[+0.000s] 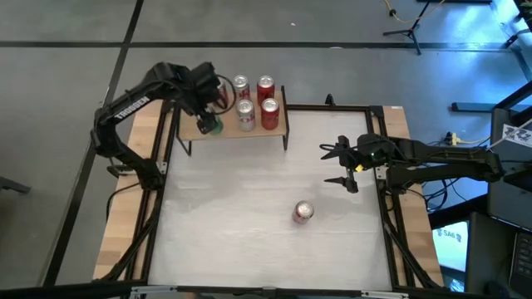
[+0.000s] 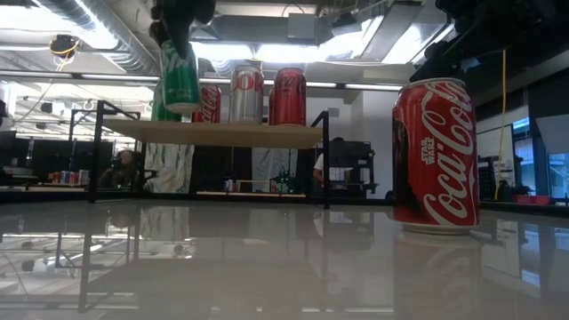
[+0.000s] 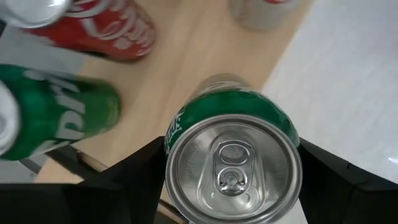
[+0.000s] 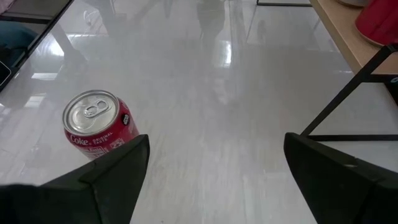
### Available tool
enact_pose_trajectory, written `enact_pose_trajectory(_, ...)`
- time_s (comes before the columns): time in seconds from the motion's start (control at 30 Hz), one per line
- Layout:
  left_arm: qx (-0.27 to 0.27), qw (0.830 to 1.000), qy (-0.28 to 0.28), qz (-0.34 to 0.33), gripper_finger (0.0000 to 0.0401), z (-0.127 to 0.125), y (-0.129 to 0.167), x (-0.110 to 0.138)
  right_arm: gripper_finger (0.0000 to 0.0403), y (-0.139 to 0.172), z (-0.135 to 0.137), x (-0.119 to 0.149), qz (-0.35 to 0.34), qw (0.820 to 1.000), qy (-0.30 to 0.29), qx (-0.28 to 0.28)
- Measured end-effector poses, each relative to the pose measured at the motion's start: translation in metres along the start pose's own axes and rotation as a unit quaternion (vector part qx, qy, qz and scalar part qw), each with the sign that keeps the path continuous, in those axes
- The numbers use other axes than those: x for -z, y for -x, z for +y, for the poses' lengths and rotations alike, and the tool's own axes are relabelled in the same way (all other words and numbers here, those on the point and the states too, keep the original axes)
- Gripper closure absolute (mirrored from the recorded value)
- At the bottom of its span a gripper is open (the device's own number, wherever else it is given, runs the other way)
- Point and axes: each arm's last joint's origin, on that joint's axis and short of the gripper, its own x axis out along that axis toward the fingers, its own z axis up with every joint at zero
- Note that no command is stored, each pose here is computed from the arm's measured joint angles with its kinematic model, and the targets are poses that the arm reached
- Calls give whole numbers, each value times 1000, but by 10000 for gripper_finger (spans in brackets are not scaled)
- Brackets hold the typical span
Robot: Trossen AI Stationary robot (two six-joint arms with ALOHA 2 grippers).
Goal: Place canned beverage on shelf
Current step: Put the green soda can on the shelf aligned with the other green soda can
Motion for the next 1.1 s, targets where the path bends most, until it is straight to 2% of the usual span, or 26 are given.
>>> enact_pose_trajectory(0.27,-18,999,37,6,129,32,-3,0,38,0,0,0,0,1000,0,0)
enact_pose_trajectory(0.47,-25,998,63,8,129,45,-4,1,38,0,0,0,0,1000,0,0)
enact_pose_trajectory(0.83,-12,997,79,10,129,48,-5,3,38,0,0,0,0,1000,0,0)
enact_pose_trajectory(1.1,-7,996,87,14,129,46,-4,19,38,0,0,0,1,1000,0,0)
